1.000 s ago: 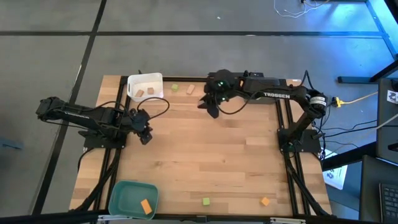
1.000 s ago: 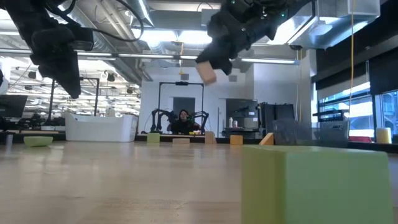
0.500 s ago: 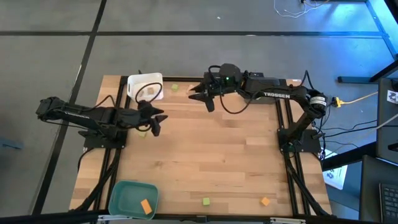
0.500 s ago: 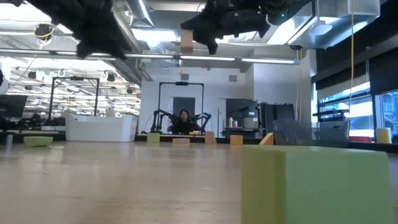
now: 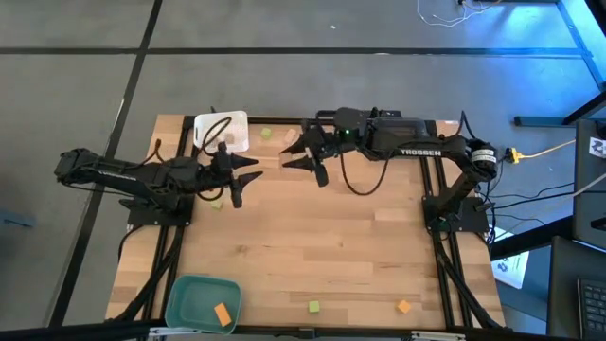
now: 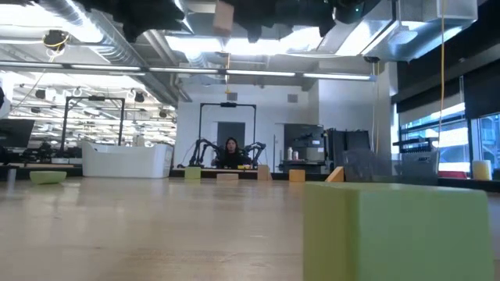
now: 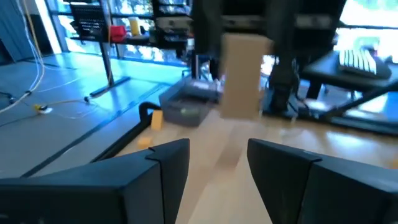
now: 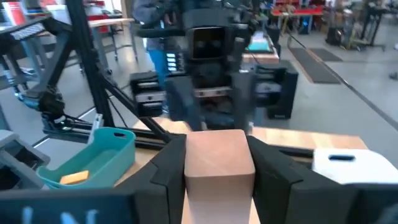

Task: Sort & place blocks by color
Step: Put the brown block into the white bin

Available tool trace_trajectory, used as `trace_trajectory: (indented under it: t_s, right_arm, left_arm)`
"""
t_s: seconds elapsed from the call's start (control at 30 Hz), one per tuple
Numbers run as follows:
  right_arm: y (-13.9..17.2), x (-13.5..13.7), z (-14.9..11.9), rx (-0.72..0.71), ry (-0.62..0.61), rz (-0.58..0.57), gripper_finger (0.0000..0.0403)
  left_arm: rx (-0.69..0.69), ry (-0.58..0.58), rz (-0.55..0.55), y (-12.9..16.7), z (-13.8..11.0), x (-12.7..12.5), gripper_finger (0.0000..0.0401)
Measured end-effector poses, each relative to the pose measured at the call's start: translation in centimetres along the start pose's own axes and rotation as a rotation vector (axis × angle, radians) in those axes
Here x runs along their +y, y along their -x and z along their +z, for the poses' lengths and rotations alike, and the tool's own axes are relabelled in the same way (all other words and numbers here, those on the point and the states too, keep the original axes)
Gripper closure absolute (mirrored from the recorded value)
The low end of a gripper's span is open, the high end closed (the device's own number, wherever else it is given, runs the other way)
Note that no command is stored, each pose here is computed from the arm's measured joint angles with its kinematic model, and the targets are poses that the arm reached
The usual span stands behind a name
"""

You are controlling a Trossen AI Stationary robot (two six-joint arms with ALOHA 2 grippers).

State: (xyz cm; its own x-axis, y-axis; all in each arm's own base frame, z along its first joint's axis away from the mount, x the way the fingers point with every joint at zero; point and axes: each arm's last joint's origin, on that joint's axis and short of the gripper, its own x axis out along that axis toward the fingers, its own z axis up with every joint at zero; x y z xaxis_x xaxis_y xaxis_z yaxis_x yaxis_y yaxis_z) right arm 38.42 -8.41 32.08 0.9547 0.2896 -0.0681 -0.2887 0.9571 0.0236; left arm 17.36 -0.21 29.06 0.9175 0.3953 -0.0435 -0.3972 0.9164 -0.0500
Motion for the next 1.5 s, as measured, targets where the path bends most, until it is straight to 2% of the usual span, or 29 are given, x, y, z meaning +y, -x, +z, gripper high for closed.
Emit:
trace_trajectory:
  t_s: [0.1,0.23,0.47,0.8,1.17,1.5]
  right_arm:
    - [-0.3,0.6,0.3,-0.028,0.035,0.023,0.027]
    - [-0.6,1.0,0.4,-0.038,0.041,0.033,0.027]
    - [-0.6,1.1,0.5,-0.041,0.039,0.034,0.027]
    - [-0.6,1.2,0.4,-0.039,0.036,0.034,0.027]
    - [-0.9,1.3,0.2,-0.035,0.036,0.037,0.027]
    - [-0.9,1.3,0.2,-0.028,0.032,0.018,0.027]
  left_arm:
    - [-0.024,0.035,-0.004,-0.6,0.1,0.1,0.0243]
    - [-0.042,0.055,-0.075,-1.4,0.2,0.0,0.0243]
    - [-0.047,0.076,-0.138,-3.1,-0.4,-0.7,0.0243]
    - [-0.046,0.075,-0.136,-4.0,-0.9,-1.0,0.0243]
    - [-0.125,0.103,-0.149,-3.9,-0.1,-1.1,0.0243]
    - [-0.127,0.132,-0.142,-5.0,-0.8,-1.5,0.0243]
